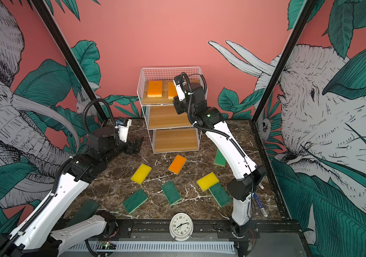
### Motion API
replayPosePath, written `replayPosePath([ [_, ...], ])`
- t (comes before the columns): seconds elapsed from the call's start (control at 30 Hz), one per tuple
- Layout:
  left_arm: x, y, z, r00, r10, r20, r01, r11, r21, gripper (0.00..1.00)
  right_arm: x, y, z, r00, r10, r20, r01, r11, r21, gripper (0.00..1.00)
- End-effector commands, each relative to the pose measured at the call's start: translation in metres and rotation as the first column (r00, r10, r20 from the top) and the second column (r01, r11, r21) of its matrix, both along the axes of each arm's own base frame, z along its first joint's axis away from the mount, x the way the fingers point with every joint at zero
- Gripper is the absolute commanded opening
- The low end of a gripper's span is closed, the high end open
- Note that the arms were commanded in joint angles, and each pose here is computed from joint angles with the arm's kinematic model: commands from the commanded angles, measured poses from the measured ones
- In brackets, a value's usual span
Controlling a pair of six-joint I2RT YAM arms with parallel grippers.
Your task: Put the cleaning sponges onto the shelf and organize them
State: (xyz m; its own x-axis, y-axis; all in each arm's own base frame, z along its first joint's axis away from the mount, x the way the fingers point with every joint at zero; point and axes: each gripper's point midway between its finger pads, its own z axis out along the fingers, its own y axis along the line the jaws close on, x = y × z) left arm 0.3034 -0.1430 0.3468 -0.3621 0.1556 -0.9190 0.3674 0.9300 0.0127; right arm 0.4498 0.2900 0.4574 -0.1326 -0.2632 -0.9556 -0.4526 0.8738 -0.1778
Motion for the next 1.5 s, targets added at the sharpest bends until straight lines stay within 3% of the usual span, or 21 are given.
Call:
replayPosePath([
  [0.0,0.003,0.0,0.006,1.0,0.0,0.02,0.0,1.0,-0.003,0.86,0.008,0.003,0.006,0.999,-0.011,0.041,0.011,1.0,-0.006,0.4],
  [0.73,0.013,-0.005,-0.004,1.0,0.003,-0.008,-0.003,1.0,0.01,0.86,0.006,0.011,0.016,0.998,0.023,0.06,-0.025,0.999,0.036,0.43],
  [1.03,0.015,-0.008,-0.004,1.0,-0.004,-0.011,0.004,1.0,0.003,0.86,-0.018,-0.003,0.039,0.994,0.03,0.108,-0.042,0.993,0.111,0.59],
  [1.33,0.011,-0.007,0.0,1.0,-0.007,-0.002,0.007,1.0,-0.017,0.86,-0.017,0.002,0.034,0.995,0.05,0.085,-0.059,0.993,0.102,0.91],
  [1.47,0.009,-0.005,0.005,1.0,-0.004,0.01,0.004,1.0,-0.02,0.86,-0.01,0.01,0.028,0.997,0.062,0.053,-0.067,0.994,0.092,0.97],
])
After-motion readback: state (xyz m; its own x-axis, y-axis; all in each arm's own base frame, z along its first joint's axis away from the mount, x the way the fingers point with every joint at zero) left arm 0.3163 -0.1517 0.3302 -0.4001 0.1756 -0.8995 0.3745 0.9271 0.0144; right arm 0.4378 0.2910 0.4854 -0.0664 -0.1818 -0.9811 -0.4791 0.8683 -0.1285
